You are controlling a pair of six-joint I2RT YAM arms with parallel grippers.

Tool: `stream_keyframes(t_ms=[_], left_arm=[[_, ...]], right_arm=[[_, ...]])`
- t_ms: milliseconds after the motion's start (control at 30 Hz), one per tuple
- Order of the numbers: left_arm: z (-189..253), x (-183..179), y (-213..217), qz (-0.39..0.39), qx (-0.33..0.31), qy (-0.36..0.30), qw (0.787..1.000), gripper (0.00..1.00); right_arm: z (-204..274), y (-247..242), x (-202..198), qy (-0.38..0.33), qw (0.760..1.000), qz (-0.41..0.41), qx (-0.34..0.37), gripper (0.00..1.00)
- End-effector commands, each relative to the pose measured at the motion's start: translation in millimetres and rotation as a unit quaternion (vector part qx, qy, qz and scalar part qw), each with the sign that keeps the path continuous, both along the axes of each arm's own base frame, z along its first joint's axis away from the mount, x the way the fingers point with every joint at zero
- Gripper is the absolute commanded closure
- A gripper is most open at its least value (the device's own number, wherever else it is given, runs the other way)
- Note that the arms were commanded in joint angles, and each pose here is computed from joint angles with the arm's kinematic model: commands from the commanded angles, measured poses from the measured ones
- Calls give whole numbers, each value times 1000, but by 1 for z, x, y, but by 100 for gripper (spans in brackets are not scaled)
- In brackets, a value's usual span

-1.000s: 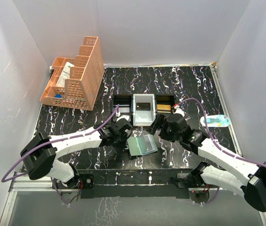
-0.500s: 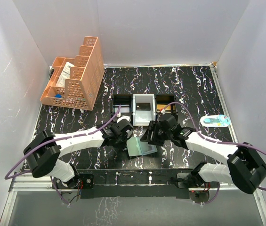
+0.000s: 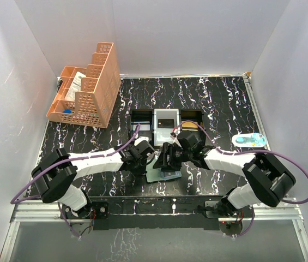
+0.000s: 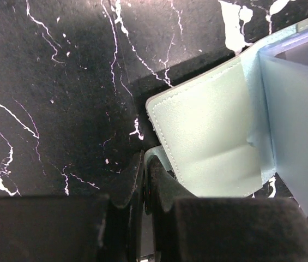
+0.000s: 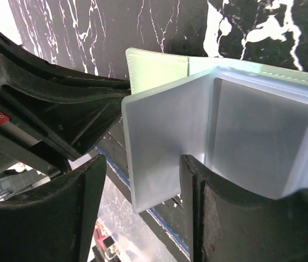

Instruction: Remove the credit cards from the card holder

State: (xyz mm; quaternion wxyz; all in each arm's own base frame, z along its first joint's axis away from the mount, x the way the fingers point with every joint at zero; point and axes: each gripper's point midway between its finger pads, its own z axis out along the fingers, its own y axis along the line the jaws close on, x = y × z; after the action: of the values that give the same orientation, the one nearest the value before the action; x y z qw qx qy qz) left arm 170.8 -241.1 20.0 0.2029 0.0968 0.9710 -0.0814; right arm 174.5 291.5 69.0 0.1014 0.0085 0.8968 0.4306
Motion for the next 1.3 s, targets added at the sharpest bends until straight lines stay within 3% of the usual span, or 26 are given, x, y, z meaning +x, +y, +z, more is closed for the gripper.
stream_keyframes(t_ms=[0,233,467,567,667,767,867,1100,1267], left_arm=[[-7,-2,-4,32,-23,13,999,100],[-10,-4,6,48,-3,15,999,100],[-5,-4,17,55,16,8,998,100],[-1,-5,20,60,14,8,998,85],[9,-5,22,69,2,-1,998,58],[23,-3,21,77,-17,-14,997,50],[41,-1,18,82,-45,-25,995,42],[79,-6,-31,25,-178,-19,984,41],[74,-10,-56,17,-221,14,975,56]], right_arm=[[30,26,11,-36,997,41,54,43],[14,34,7,-17,996,66,52,34],[-13,25,14,10,1000,7,16,32],[-21,16,18,17,999,-31,-6,41],[-27,9,19,20,998,-51,-22,50],[-30,6,19,22,998,-59,-30,59],[-33,4,19,25,997,-63,-35,61],[-33,3,23,23,996,-76,-38,70],[-27,0,28,12,995,-91,-41,71]])
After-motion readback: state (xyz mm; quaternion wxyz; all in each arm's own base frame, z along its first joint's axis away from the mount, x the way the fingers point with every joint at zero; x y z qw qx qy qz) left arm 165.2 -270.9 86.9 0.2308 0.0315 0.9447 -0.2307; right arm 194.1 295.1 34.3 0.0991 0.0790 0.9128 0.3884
